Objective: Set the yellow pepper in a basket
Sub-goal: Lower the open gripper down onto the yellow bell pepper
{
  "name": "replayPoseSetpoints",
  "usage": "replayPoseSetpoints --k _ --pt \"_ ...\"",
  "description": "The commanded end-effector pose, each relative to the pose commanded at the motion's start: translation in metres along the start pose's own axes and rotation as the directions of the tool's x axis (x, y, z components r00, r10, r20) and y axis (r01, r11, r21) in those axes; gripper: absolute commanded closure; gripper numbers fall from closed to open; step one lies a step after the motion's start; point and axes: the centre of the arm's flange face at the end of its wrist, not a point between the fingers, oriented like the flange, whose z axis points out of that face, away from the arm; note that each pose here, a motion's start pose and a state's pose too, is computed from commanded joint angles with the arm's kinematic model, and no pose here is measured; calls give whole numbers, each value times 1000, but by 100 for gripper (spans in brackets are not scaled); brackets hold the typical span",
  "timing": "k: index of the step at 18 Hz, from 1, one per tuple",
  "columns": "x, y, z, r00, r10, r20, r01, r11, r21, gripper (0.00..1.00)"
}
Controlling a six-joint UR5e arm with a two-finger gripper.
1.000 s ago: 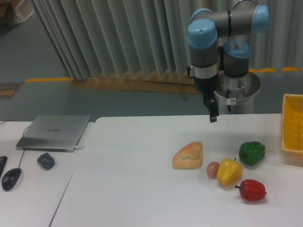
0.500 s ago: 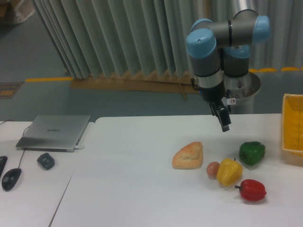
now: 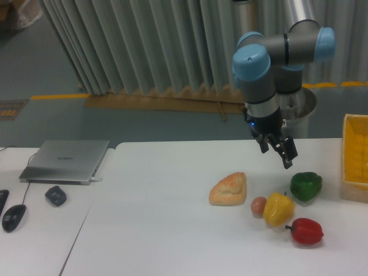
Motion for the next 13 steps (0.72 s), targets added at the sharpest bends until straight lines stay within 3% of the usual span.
replayPoseSetpoints --k 3,13 --pt "-4 -11 12 984 -179 15 179 984 22 0" --pt "-17 -34 56 986 -168 14 169 985 -28 0"
